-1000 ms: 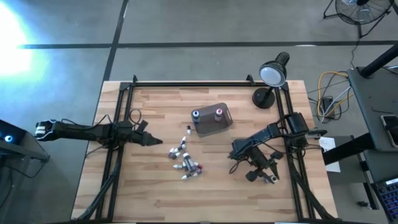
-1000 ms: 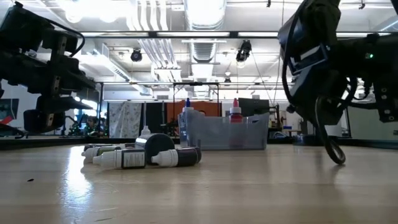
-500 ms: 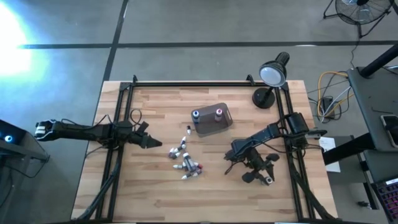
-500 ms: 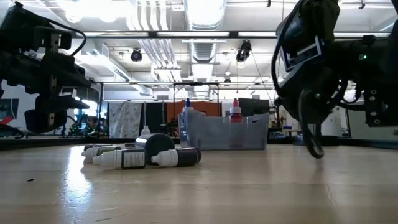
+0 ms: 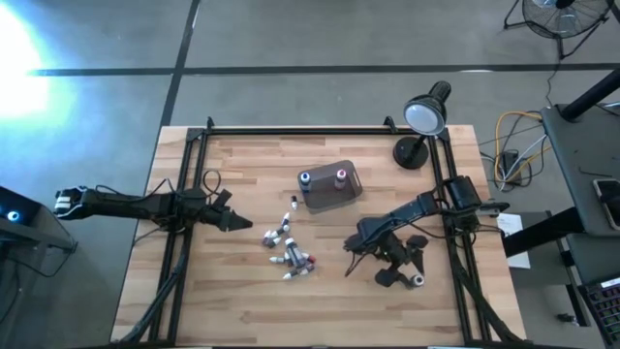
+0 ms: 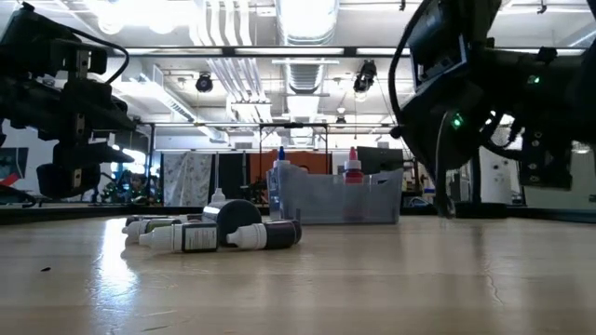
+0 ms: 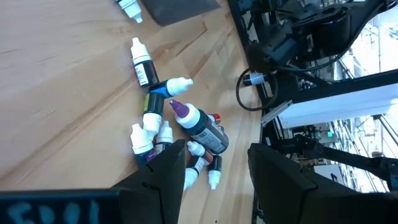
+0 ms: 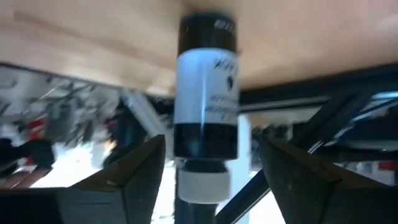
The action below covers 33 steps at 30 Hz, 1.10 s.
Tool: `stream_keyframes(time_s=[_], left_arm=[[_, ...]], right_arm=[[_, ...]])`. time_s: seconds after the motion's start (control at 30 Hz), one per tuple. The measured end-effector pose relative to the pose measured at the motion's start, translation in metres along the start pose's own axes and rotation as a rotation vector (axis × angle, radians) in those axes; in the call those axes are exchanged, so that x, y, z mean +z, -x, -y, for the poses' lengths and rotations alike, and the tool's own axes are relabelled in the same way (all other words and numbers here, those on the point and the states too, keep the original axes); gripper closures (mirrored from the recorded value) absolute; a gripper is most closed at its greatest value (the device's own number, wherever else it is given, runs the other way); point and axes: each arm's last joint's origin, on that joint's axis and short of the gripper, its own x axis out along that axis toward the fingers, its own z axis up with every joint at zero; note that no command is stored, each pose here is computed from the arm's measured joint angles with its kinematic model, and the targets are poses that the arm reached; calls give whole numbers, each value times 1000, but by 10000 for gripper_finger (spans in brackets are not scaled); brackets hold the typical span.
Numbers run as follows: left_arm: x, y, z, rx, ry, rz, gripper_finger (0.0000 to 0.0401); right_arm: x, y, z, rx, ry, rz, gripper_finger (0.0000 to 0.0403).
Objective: Pick & Place food coloring
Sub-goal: Put the big black food coloring bottle into the black bin
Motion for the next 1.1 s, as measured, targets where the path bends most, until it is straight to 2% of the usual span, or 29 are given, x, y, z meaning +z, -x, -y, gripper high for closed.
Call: stream_keyframes(time_s=[0.17,0.27,0.33,0.47,0.57,0.8,0.93,1.0,1.1], left_arm=[[0,0,0,0,1,0,250],[0,0,0,1,9,2,250],[0,0,0,2,19,3,250],[0,0,0,2,32,4,250],[0,0,0,2,35,5,250],[0,0,0,3,54,7,250],[0,0,0,5,89,12,250],[0,0,0,6,104,16,250],[1,0,0,6,112,19,250]], right_arm=[[-1,7,-5,-112,34,134,123],[-5,16,-9,-210,55,283,113],[-13,22,-12,-226,59,400,109],[-35,31,-14,-102,24,649,109],[-53,27,-7,22,-81,770,110],[-99,-9,30,181,-401,789,111],[-122,-20,49,342,-587,765,111],[-132,-24,57,401,-648,759,110],[-140,-28,63,451,-668,764,108]])
